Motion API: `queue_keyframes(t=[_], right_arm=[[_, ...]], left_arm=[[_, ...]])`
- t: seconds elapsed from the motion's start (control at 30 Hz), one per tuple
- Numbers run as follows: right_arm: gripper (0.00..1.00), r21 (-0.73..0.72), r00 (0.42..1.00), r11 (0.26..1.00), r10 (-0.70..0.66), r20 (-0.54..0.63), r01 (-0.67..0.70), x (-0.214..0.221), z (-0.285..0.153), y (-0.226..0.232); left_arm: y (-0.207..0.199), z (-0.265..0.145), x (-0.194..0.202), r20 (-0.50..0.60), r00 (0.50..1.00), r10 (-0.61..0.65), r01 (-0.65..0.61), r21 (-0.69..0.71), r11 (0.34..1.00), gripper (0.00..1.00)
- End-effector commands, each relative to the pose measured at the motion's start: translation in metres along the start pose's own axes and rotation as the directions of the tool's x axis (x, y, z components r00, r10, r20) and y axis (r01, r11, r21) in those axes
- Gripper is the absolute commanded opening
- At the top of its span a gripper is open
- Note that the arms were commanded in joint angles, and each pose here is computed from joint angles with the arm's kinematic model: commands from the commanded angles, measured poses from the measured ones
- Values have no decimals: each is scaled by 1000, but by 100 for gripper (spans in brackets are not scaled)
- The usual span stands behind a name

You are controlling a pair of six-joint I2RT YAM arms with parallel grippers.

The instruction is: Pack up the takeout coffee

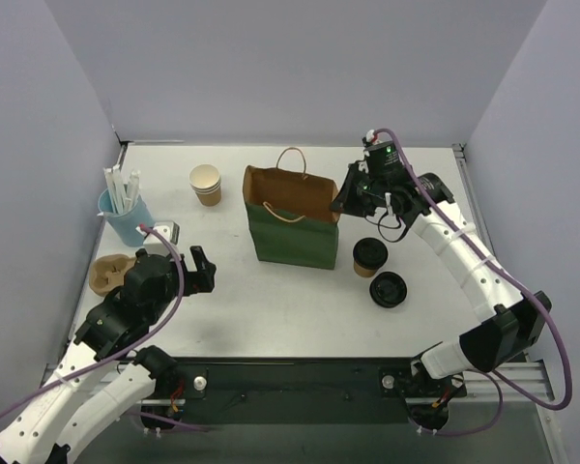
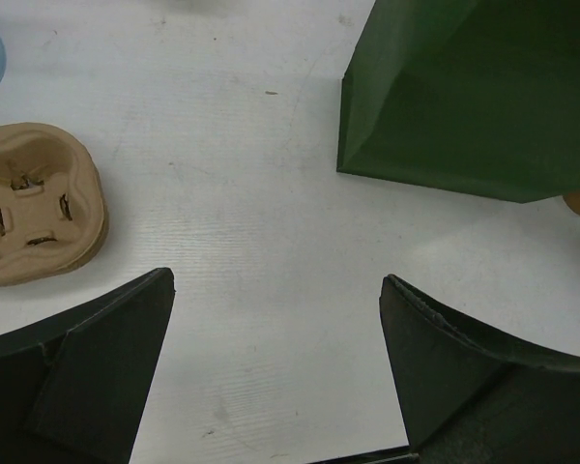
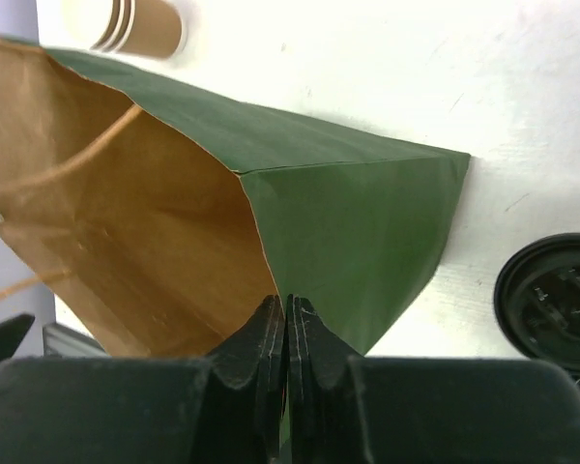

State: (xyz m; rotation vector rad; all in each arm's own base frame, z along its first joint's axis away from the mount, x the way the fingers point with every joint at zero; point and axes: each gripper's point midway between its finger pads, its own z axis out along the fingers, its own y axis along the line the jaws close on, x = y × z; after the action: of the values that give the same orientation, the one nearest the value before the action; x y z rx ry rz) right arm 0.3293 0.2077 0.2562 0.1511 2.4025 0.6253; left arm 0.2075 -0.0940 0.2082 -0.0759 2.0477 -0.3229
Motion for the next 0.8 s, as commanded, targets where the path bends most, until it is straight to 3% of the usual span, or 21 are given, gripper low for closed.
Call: queue_keyframes(t=[0.0,0.27,0.37,0.5,0.63,0.77], right_arm=[[5,-66,1000,998,5,-2,-5,10,-5,13],[3,-117,998,993,-41,-43,35,17,-3,18],[7,-118,998,992,-42,-55,35,20,-2,17],[30,-99,998,995,-26,-51,21,16,0,11],[55,-89,1000,996,-14,27,16,-8,-19,12],[68,-49,995,998,-29,91,34,-25,-49,6]], left_arm=[[2,-2,-5,19,1000,-11,12,-18,1000,97],[6,1,-4,9,1000,-8,8,-53,999,97],[6,3,-3,2,1000,-2,2,-57,998,97],[8,3,-3,0,1000,0,0,-72,997,97],[14,3,-4,-1,1000,-4,3,-109,994,97],[21,6,-2,-38,999,19,-25,-165,986,97]])
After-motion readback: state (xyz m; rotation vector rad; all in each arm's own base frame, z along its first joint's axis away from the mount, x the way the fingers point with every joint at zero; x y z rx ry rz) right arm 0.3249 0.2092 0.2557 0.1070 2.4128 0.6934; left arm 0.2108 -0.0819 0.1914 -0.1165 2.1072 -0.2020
